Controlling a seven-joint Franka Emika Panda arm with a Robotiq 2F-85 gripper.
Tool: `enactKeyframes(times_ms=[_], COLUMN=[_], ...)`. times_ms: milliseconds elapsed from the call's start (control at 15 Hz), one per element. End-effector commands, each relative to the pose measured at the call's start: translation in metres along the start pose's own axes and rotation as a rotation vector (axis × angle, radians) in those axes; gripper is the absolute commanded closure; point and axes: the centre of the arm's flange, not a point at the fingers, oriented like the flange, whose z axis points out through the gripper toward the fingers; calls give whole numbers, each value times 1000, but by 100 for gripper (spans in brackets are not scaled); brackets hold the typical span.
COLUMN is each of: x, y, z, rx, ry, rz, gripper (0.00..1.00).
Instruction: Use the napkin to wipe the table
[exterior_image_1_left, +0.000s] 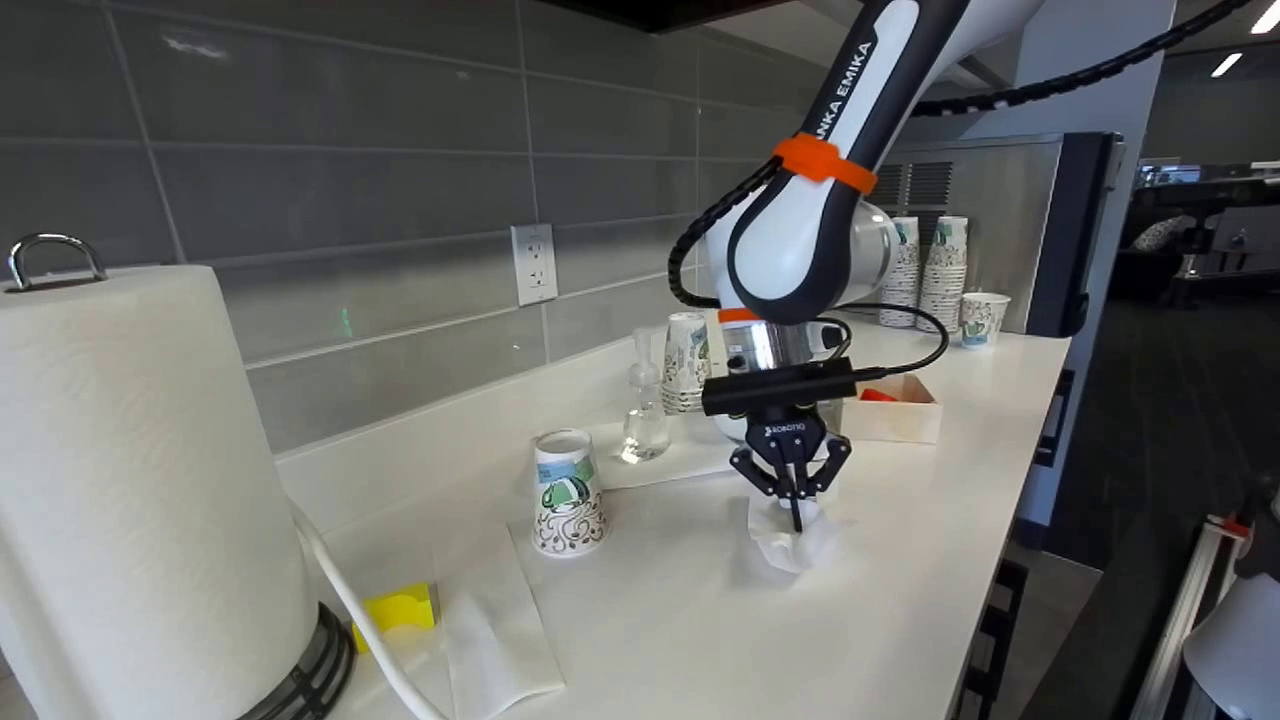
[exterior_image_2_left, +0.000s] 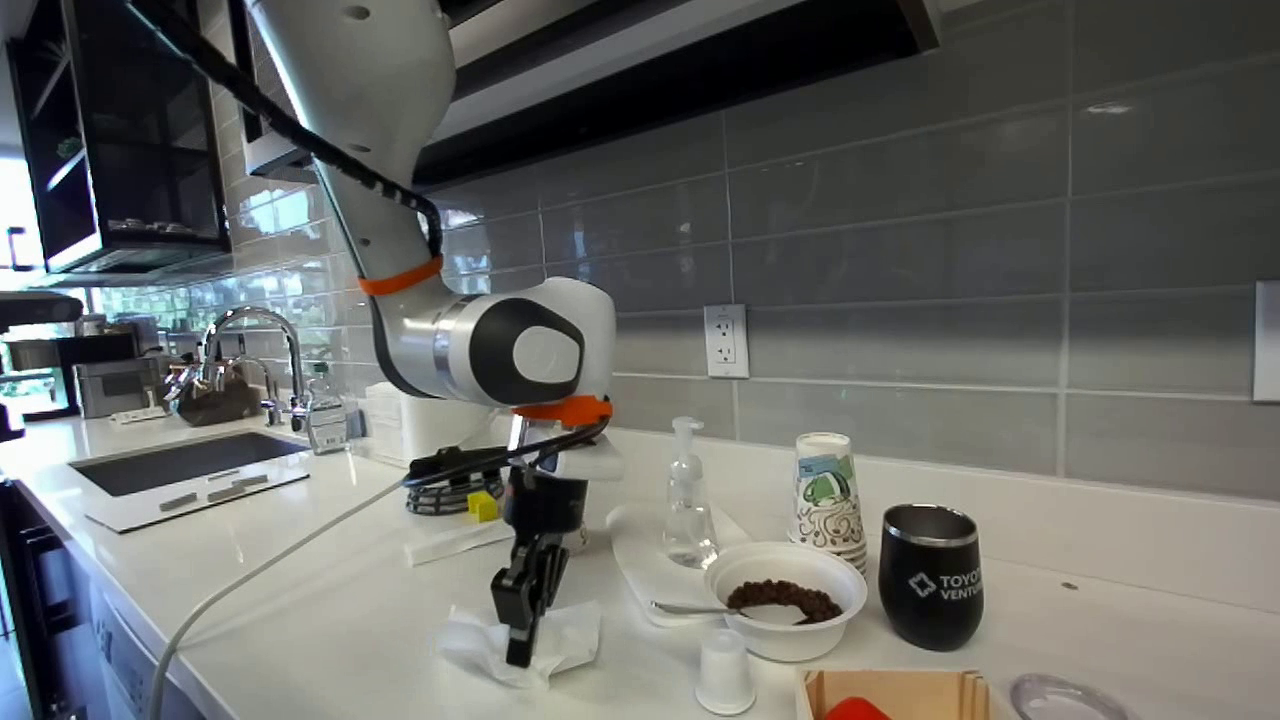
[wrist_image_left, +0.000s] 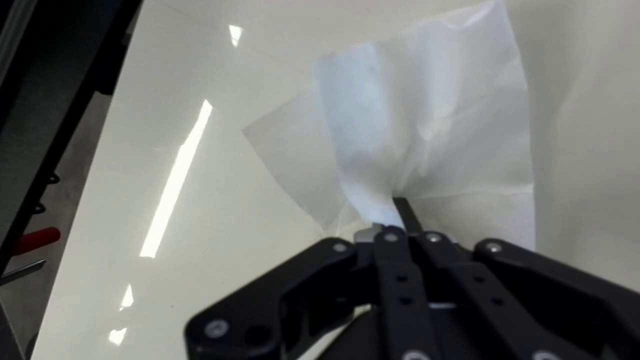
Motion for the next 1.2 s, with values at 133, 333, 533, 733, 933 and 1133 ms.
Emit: enactKeyframes(times_ms=[133, 333, 533, 733, 933, 1133], x=[21, 27, 32, 31, 27, 22], y=[-6, -5, -8, -9, 4, 22], z=[-7, -13, -19, -14, -1, 4], rx=[74, 118, 165, 161, 121, 60], ry=[60, 77, 90, 92, 27, -14], rz=[94, 136, 163, 151, 100, 81], gripper=[100, 100, 100, 100, 100, 100])
